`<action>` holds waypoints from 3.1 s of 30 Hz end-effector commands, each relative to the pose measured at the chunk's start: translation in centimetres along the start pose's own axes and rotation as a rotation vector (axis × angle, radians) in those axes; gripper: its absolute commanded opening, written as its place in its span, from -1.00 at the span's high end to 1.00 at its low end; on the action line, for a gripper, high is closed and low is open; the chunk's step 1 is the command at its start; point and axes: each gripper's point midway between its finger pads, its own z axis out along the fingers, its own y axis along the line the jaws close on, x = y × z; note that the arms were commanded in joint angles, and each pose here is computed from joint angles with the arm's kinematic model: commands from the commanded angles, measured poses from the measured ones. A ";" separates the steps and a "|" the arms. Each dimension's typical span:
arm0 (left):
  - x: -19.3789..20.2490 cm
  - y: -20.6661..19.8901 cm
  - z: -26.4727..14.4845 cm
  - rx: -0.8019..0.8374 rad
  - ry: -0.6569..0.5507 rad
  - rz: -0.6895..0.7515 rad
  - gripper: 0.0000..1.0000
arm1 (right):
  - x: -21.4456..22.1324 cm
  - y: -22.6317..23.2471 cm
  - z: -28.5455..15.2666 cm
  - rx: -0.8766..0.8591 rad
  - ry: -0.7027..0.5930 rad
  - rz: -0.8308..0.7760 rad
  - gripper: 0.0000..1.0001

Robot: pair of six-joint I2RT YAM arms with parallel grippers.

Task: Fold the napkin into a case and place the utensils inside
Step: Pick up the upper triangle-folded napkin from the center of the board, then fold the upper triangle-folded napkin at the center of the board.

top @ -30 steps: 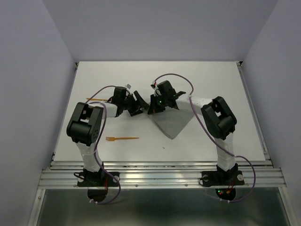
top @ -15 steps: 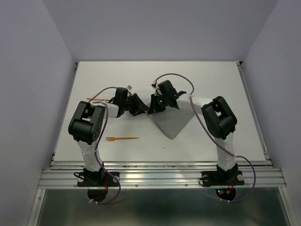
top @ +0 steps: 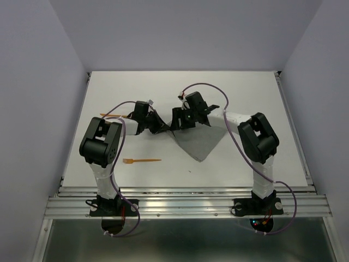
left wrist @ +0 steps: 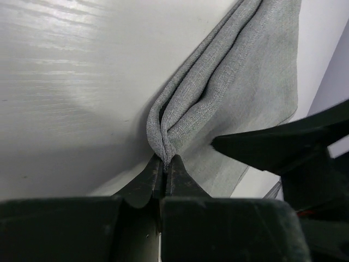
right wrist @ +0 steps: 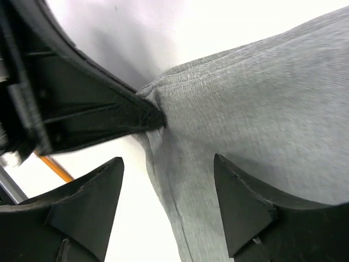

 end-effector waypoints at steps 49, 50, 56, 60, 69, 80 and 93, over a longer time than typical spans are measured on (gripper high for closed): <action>-1.3 -2.8 -3.2 -0.053 0.022 -0.098 1.00 | -1.0 3.2 2.3 0.382 -0.377 -0.686 0.99; -1.3 -2.7 -3.3 -0.053 0.023 -0.097 1.00 | -1.1 3.7 1.9 0.362 -0.385 -0.676 0.99; -2.2 -2.7 -4.0 -0.046 -0.004 -0.076 0.39 | -1.0 4.5 1.6 0.225 -0.316 -0.613 0.99; -2.3 -2.6 -4.5 -0.060 -0.003 -0.060 0.07 | -1.5 4.2 1.3 0.153 -0.273 -0.518 0.99; -3.9 -2.2 -6.1 -0.069 -0.051 -0.039 -0.15 | -1.5 3.9 0.8 -0.057 -0.145 -0.347 0.99; -5.0 -3.5 -7.6 -0.061 -0.086 0.036 -0.08 | -1.5 5.3 0.0 -0.392 0.033 -0.102 0.99; -3.9 -2.7 -7.6 -0.043 -0.071 0.078 -0.52 | -1.2 5.9 -0.6 -0.516 0.104 -0.038 0.99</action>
